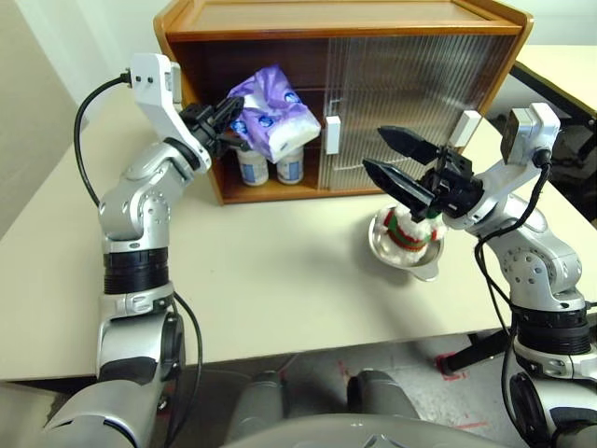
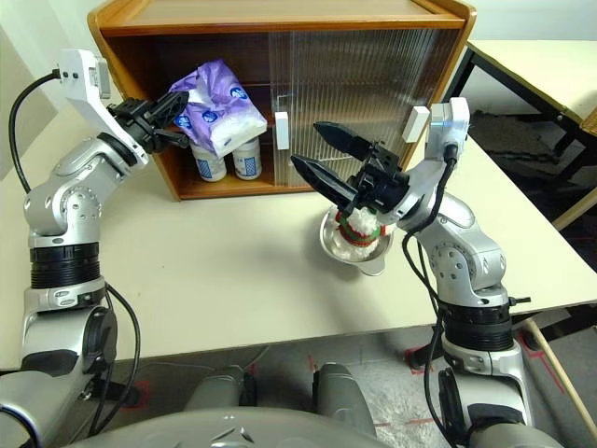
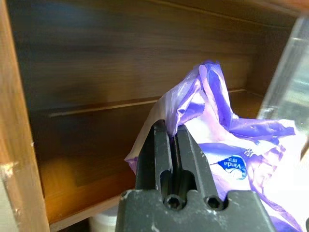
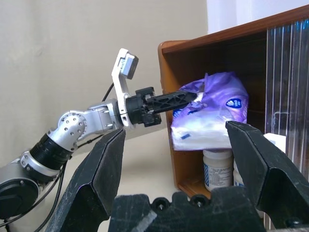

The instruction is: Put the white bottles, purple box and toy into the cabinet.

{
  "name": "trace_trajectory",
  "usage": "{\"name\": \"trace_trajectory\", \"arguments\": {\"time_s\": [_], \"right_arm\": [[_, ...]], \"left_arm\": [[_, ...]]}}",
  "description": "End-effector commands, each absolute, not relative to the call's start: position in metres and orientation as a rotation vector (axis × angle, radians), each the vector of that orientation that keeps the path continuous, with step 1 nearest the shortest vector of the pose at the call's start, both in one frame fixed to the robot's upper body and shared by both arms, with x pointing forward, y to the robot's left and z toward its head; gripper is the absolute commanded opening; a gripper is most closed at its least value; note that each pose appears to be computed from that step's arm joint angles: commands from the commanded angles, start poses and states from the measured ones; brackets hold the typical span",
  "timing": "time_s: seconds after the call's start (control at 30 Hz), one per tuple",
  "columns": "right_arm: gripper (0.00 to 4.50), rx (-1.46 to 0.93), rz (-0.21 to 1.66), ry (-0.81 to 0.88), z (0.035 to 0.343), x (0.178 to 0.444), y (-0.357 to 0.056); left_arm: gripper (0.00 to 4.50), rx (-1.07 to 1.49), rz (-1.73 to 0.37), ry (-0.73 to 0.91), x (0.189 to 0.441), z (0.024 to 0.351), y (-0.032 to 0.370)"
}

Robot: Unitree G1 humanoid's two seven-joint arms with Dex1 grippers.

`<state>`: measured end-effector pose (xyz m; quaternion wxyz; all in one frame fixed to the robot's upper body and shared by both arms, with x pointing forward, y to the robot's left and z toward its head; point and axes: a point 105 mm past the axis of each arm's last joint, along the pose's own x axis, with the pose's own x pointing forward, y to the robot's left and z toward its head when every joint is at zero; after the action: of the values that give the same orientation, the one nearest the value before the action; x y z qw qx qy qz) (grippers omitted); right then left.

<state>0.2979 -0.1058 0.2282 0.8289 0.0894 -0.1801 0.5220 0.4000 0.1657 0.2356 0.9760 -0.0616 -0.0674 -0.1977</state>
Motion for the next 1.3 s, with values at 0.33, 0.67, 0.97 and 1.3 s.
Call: {"name": "trace_trajectory", "arguments": {"time_s": [0.33, 0.67, 0.97, 1.3], "right_arm": [[4.50, 0.180, 1.116, -0.389, 0.228, 0.296, -0.104], [4.50, 0.184, 1.112, -0.391, 0.228, 0.295, -0.104], [4.50, 0.186, 1.109, -0.388, 0.227, 0.294, -0.103], [4.50, 0.182, 1.105, -0.391, 0.228, 0.294, -0.104]], "left_arm": [[0.05, -0.283, -0.080, -0.185, 0.408, 0.257, 0.167], [0.05, -0.348, 0.101, -0.138, 0.416, 0.236, 0.150], [0.05, -0.418, 0.207, -0.144, 0.427, 0.236, 0.144], [0.05, -0.470, 0.281, -0.116, 0.440, 0.225, 0.131]]}}
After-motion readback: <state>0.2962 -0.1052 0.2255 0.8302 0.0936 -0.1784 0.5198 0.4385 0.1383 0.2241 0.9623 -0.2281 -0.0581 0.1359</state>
